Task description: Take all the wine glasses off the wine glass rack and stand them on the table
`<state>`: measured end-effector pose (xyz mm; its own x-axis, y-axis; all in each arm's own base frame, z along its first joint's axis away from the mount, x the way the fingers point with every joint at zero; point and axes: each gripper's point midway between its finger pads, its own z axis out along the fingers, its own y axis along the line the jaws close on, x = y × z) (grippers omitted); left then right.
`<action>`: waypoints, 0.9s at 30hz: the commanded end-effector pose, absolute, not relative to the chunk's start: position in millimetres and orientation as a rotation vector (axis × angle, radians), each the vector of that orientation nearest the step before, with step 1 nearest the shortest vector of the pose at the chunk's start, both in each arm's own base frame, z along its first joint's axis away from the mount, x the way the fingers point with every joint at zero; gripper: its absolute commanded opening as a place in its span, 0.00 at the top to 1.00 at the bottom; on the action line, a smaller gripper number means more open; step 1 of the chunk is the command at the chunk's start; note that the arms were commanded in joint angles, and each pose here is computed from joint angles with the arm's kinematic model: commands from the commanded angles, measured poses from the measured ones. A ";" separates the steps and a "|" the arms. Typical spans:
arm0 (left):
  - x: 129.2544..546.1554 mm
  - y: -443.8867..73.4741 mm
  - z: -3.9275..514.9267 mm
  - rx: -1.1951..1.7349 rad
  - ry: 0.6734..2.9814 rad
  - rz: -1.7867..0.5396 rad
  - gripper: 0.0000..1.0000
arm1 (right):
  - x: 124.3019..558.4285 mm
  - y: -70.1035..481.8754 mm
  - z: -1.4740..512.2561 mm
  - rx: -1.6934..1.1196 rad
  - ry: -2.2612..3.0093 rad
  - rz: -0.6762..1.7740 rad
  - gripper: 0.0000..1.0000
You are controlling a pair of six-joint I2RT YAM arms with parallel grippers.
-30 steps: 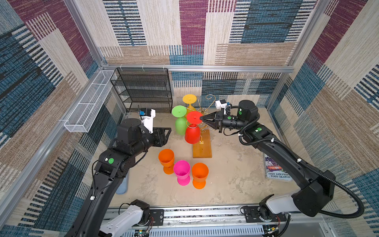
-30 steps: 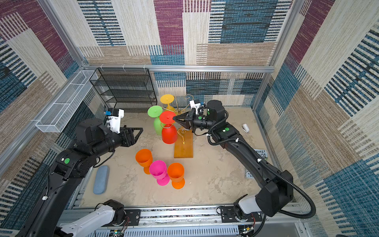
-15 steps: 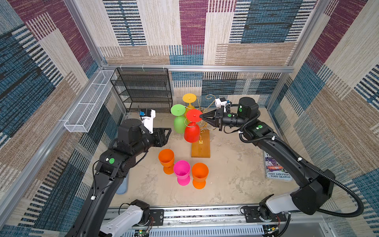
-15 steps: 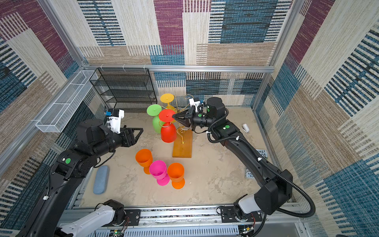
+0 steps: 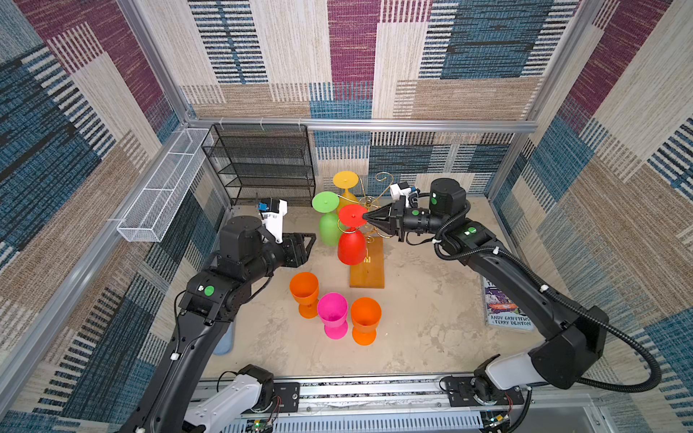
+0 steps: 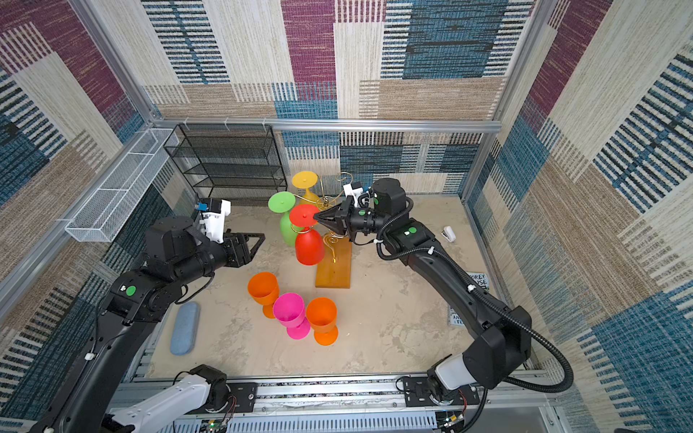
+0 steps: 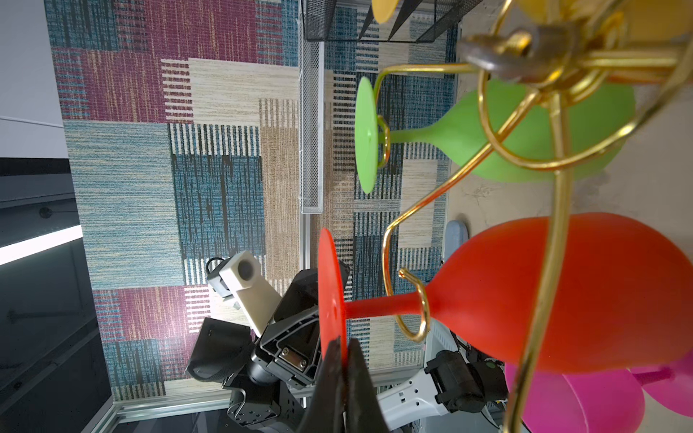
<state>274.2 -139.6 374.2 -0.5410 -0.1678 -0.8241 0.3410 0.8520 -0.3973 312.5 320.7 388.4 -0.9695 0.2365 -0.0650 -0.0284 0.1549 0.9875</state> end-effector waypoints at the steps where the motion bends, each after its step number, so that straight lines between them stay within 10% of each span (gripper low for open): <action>1: 275.8 -141.0 377.9 0.128 2.024 -0.667 0.41 | 315.0 325.5 393.8 0.172 2.204 1.909 1.00; 27: 277.8 -142.9 371.8 0.124 2.036 -0.696 0.41 | 328.9 332.5 389.3 0.261 2.236 1.875 1.00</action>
